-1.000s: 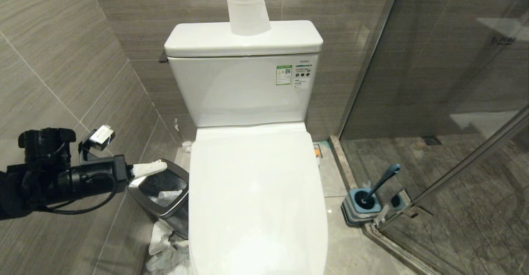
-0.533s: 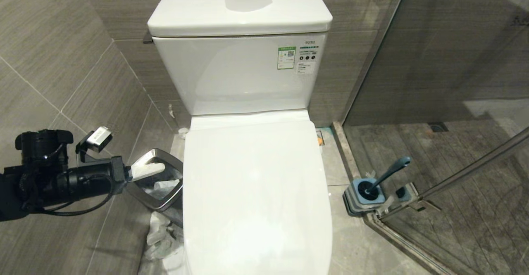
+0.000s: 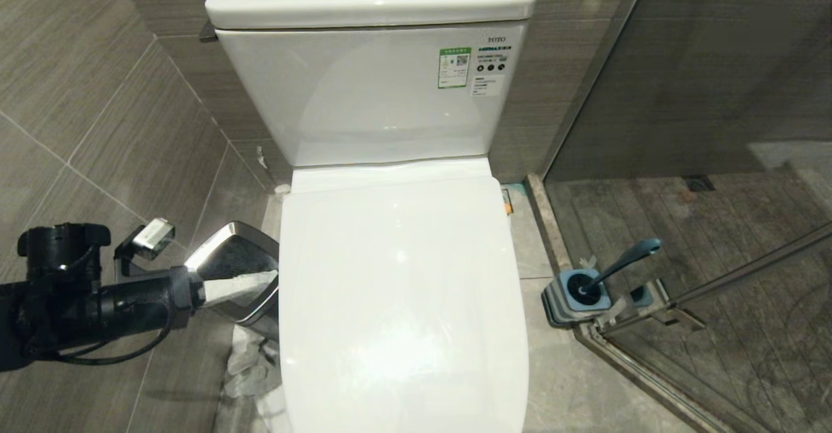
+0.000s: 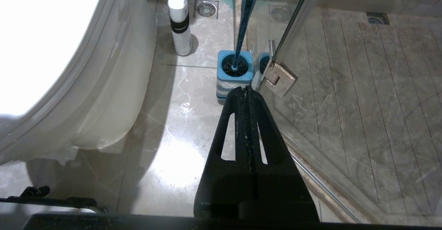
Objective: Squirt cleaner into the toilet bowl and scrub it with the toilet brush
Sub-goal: Use the left hand to lift the toilet lid slightly
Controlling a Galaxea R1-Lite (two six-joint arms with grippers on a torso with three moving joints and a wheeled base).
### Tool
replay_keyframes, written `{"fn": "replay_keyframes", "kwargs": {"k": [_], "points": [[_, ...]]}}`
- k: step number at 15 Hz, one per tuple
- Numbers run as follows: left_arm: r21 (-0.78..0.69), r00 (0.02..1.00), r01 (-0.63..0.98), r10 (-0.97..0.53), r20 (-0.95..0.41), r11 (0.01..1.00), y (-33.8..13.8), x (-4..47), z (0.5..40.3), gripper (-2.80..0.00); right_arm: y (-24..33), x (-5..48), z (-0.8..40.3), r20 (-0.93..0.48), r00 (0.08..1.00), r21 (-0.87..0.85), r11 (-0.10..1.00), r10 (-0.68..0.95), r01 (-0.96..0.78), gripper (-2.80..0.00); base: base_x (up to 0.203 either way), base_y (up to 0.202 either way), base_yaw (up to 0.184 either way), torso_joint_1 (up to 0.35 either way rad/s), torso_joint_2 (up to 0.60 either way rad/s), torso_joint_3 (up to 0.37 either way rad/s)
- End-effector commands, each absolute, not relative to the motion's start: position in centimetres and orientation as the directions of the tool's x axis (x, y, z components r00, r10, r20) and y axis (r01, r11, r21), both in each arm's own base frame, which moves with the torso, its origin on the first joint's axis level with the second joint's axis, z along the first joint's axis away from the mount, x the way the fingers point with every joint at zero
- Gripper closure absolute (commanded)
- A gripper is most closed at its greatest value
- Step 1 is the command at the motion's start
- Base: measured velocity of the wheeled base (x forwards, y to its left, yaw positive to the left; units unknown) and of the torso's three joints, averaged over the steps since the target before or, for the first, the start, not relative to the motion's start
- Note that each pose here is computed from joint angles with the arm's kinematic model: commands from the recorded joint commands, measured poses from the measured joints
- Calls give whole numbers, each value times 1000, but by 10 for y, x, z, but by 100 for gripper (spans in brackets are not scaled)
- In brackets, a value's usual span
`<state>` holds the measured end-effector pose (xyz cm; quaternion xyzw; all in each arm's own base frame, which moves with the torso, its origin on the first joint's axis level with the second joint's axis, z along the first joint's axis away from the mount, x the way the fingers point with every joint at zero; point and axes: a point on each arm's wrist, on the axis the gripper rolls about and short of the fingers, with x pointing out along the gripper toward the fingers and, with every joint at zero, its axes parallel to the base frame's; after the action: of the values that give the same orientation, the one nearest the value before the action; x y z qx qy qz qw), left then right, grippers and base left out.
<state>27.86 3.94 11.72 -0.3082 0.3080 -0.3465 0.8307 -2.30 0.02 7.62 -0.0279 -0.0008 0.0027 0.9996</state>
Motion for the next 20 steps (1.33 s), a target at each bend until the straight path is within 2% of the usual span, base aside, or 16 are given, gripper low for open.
{"fn": "replay_keyframes", "kwargs": {"k": [1,8,12,13,20], "points": [[-738,562,374,-771,-300,561,38,264,111,0,0,-23,76,0,1000,-57,998,6,-6,0,0,0,0,0,0,0],[-713,571,426,-777,-265,556,38,263,53,0,0,-23,76,-1,1000,-57,998,6,-6,0,0,0,0,0,0,0],[-729,563,423,-786,-255,539,39,250,42,0,0,-23,76,1,1000,-57,998,6,-6,0,0,0,0,0,0,0],[-735,555,425,-794,-250,528,39,247,40,-280,0,-23,76,0,1000,-57,998,6,-6,0,0,0,0,0,0,0],[-766,517,450,-833,-196,459,46,236,38,-280,0,-23,76,0,1000,-57,998,6,-6,0,0,0,0,0,0,0]]}}
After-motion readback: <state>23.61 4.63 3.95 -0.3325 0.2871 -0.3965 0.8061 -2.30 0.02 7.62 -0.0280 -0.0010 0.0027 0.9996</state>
